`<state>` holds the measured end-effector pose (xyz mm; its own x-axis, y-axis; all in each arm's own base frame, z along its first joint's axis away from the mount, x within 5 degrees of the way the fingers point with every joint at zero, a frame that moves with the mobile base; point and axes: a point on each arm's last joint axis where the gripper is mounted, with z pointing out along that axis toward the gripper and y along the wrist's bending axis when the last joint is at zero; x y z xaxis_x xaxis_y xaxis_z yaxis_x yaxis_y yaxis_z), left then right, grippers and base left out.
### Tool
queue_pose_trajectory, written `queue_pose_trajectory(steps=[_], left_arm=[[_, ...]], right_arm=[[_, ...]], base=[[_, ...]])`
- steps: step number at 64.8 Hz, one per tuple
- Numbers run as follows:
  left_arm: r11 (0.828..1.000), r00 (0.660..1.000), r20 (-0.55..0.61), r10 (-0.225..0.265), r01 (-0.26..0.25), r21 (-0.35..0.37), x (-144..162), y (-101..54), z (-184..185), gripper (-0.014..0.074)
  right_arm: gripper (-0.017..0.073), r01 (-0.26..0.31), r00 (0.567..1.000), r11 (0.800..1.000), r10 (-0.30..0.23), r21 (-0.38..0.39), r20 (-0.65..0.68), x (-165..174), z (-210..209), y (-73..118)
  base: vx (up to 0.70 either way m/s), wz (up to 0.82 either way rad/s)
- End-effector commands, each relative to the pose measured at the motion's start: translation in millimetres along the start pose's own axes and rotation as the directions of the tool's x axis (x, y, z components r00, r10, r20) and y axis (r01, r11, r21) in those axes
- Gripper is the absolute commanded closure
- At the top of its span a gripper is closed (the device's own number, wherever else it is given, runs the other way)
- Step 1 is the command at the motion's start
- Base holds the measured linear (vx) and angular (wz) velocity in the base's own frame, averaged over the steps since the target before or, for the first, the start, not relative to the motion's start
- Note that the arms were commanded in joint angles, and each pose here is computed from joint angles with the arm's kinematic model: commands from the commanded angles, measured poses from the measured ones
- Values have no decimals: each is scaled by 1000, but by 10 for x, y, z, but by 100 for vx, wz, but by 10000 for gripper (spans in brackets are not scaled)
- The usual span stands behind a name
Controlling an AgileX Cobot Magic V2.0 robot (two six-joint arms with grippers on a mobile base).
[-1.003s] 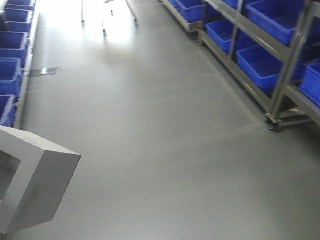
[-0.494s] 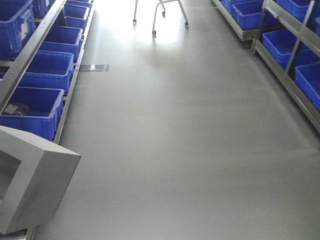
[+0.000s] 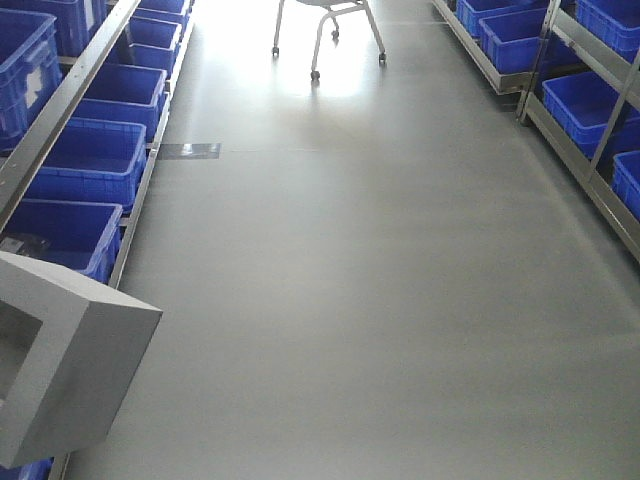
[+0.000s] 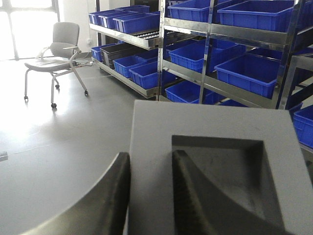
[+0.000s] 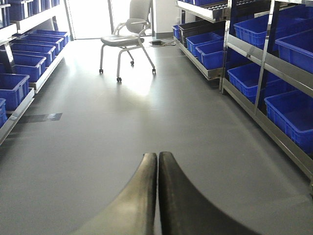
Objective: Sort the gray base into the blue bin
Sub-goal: 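Drive the base down the aisle between the blue bin shelves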
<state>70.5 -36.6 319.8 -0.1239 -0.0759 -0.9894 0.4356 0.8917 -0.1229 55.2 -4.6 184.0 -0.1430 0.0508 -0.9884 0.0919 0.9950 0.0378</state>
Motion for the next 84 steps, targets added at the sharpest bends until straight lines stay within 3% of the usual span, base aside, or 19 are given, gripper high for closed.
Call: queue_pose_trajectory(steps=[1, 84], left_arm=[[1000, 992, 123, -23, 24, -11, -182, 3, -17, 573], [1000, 992, 123, -23, 24, -11, -182, 3, -17, 573]], right_arm=[[564, 14, 997, 1000, -14, 0, 76, -67, -3, 1], [564, 14, 997, 1000, -14, 0, 76, -67, -3, 1]], base=[[33, -9], [38, -1]])
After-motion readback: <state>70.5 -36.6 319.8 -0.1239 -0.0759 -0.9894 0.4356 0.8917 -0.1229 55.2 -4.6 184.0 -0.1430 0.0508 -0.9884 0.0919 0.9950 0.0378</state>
